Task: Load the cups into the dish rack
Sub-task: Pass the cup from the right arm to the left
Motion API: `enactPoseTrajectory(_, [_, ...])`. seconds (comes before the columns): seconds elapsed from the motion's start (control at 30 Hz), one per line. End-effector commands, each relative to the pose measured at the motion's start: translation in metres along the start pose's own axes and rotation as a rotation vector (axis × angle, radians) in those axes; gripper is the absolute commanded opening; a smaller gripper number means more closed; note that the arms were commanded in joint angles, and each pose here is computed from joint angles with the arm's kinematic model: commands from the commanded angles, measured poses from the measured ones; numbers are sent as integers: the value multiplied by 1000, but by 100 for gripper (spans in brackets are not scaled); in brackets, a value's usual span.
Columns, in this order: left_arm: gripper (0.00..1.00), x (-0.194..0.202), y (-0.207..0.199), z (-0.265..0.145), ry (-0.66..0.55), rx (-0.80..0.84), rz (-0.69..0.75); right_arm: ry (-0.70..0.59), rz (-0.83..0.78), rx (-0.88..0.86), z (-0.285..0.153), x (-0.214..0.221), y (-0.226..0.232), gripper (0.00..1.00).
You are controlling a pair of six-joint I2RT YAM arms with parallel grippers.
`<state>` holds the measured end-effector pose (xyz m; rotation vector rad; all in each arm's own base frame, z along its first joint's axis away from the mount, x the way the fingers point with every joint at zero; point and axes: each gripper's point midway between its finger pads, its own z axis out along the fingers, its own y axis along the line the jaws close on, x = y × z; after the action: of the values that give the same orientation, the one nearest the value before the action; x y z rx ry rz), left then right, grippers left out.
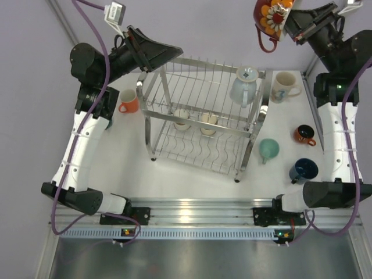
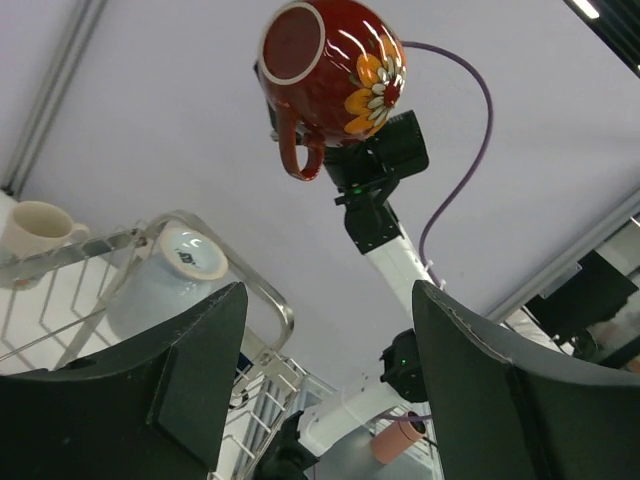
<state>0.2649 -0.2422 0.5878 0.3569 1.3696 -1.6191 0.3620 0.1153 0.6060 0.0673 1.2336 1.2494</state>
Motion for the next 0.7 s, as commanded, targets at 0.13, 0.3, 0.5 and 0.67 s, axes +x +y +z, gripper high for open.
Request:
enactPoseTrajectory(0.13, [72, 16, -64, 32, -7, 229, 174, -46, 139, -415, 7, 14, 122, 0])
enactPoseTrajectory(0.3, [73, 39, -70, 50, 34, 285, 179, -17, 222, -505, 7, 31, 153, 0])
enactPoseTrajectory(0.5, [73, 47, -71, 60, 40, 325, 186, 27, 281, -573, 4, 51, 171, 0])
enactPoseTrajectory(0.67, [72, 61, -72, 67, 72, 354, 175, 73, 305, -571, 7, 73, 169, 0])
